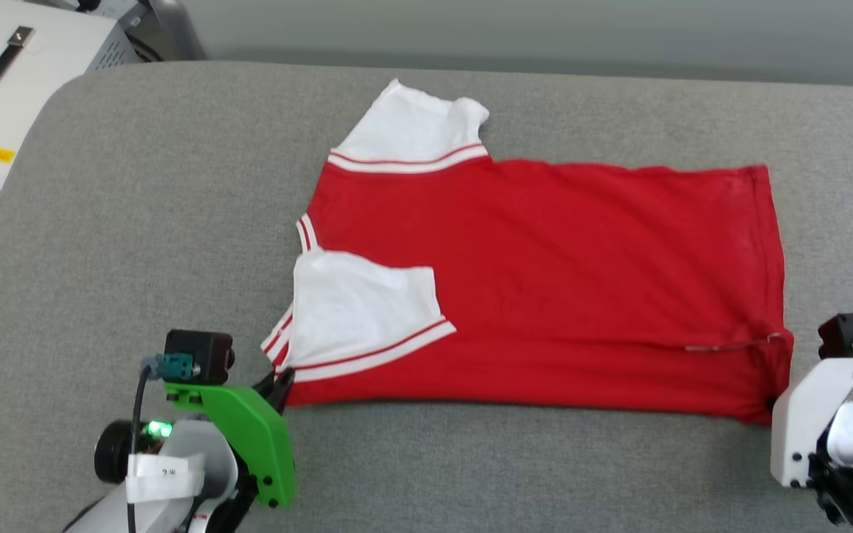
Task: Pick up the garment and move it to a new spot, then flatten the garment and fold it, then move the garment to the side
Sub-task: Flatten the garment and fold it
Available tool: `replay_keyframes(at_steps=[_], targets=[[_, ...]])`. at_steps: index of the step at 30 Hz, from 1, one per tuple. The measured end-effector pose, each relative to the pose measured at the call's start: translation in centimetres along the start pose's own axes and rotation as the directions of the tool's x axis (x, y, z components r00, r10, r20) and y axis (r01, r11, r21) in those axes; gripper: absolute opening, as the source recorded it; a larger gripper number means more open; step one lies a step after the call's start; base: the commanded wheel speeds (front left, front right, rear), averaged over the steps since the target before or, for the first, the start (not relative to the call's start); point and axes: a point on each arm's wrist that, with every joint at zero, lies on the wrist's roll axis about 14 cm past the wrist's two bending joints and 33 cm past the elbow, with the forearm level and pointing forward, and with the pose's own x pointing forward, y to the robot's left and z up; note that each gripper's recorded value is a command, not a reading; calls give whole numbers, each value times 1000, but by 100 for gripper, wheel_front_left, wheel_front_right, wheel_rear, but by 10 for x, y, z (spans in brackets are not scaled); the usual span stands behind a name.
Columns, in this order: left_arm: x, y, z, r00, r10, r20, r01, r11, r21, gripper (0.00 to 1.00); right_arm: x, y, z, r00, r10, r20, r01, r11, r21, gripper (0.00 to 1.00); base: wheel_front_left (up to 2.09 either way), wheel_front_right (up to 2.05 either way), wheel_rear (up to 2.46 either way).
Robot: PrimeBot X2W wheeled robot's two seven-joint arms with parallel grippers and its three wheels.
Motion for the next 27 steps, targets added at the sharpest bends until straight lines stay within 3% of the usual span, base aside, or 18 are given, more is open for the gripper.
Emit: replay_keyframes(at_steps=[15,27], targets=[[-29,-4,-56,991,-5,-135,2,1000,-26,0,-64,-20,-29,999,2,-43,-2,1000,-5,0,0,0,0],[-22,-3,-93,969,-15,-245,1,998,-56,0,-56,-17,-53,993,17,-114,-11,999,51,0,0,0,0]])
